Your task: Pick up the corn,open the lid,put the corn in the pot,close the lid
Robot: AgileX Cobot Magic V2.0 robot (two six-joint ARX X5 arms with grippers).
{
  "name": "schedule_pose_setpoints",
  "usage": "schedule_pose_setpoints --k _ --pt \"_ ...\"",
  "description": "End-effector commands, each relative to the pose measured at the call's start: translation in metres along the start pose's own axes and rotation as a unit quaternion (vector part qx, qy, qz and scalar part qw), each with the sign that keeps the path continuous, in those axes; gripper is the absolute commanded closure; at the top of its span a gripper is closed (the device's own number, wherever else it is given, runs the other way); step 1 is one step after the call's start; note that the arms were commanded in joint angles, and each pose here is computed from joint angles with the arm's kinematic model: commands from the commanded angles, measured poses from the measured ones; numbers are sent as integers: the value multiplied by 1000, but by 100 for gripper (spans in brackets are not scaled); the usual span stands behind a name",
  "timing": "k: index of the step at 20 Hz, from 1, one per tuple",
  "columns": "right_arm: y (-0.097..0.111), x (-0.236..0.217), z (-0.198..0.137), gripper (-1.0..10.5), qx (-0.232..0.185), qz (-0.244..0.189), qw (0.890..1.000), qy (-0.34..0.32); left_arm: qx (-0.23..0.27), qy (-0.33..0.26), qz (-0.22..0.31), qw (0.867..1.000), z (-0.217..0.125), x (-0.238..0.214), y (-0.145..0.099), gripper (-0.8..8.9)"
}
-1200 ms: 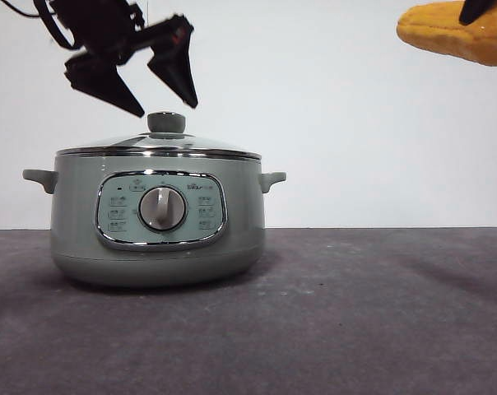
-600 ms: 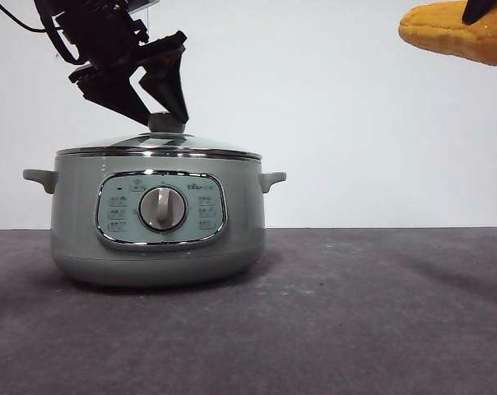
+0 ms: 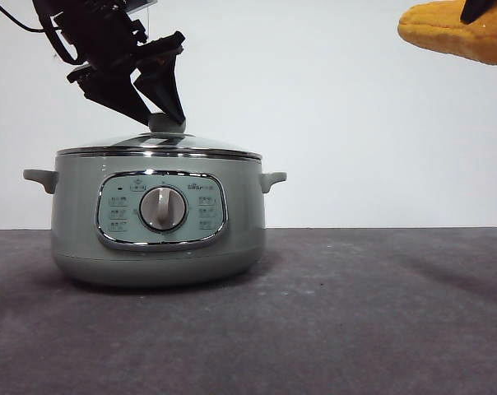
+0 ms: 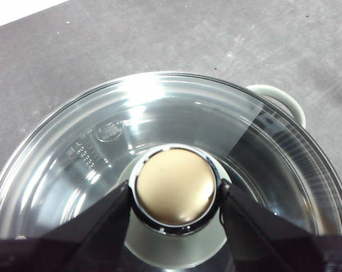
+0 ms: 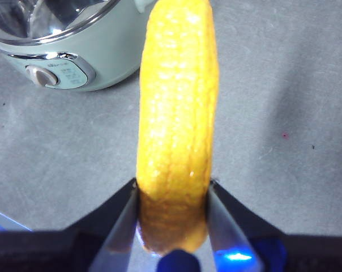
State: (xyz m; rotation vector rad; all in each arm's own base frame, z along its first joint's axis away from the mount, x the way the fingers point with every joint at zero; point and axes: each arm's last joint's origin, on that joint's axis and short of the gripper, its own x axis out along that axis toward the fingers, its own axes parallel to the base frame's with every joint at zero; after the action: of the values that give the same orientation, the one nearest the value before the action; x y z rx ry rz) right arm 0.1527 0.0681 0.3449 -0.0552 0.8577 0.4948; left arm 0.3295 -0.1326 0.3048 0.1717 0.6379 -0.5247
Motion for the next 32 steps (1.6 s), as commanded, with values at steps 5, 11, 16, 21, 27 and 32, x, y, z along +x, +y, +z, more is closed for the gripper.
schedule_pose_setpoints --k 5,11,16,21,27,32 --pt "1 -1 5 958 -1 3 1000 -28 -8 -56 -5 998 13 -24 0 820" --pt "2 -1 13 958 -8 25 997 -66 -16 -124 8 992 26 -75 0 820" --pt "4 10 32 959 0 82 990 -111 -30 -195 34 980 26 -153 6 820" --pt "12 40 74 959 -10 106 990 -88 -45 -215 83 972 -1 -230 6 820" --pt "53 95 145 959 -50 149 986 -64 -55 -224 105 967 -33 -281 -10 820" --pt "86 164 180 959 -77 167 983 -25 -53 -235 110 964 -57 -312 -29 820"
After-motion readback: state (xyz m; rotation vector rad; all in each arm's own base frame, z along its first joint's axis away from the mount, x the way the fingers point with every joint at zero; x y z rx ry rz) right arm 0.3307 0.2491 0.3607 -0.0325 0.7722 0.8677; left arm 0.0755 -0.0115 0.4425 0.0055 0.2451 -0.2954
